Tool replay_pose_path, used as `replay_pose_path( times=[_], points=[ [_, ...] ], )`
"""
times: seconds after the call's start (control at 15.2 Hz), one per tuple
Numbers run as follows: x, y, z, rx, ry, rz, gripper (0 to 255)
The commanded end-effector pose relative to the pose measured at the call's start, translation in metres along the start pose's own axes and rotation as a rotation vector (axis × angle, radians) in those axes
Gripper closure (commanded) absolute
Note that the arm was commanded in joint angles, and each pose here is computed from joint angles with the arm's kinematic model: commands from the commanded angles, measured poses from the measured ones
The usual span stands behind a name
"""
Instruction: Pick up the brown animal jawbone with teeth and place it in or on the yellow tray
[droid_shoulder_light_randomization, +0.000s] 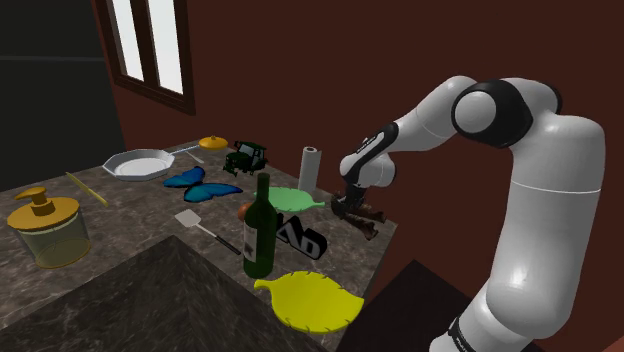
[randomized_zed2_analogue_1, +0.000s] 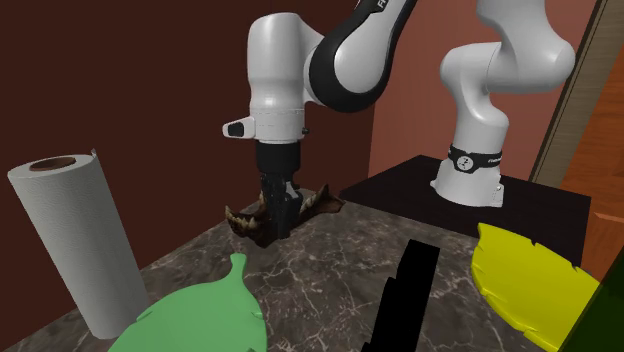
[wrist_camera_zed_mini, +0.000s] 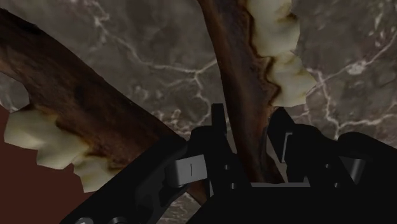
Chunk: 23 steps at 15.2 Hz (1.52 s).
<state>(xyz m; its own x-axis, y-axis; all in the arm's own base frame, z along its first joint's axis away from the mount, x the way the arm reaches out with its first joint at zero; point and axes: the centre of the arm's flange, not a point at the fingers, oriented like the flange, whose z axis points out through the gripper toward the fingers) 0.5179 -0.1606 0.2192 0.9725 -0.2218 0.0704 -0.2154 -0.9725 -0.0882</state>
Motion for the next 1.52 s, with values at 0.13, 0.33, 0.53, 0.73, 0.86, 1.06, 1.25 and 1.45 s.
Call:
replay_pose_path(
  times=[0.13,0.33,0.53,0.73,0.86,1.06,1.25,1.45],
  points=[
    [-0.002,0.002,-0.012,-0.001,-0.004,0.003,255],
    [0.0,0.0,-0.027,-0.001,-0.004,0.003,255],
    [0.001,-0.001,-0.043,-0.001,-0.004,0.003,255],
    [0.002,-0.003,-0.059,-0.001,-0.004,0.003,255],
    [0.002,-0.004,-0.069,-0.001,-0.004,0.003,255],
    [0.004,-0.005,-0.085,-0.001,-0.004,0.003,255],
    [0.005,-0.006,-0.101,-0.001,-0.004,0.003,255],
    [-0.009,-0.029,-0.1,-0.001,-0.004,0.003,255]
  ],
)
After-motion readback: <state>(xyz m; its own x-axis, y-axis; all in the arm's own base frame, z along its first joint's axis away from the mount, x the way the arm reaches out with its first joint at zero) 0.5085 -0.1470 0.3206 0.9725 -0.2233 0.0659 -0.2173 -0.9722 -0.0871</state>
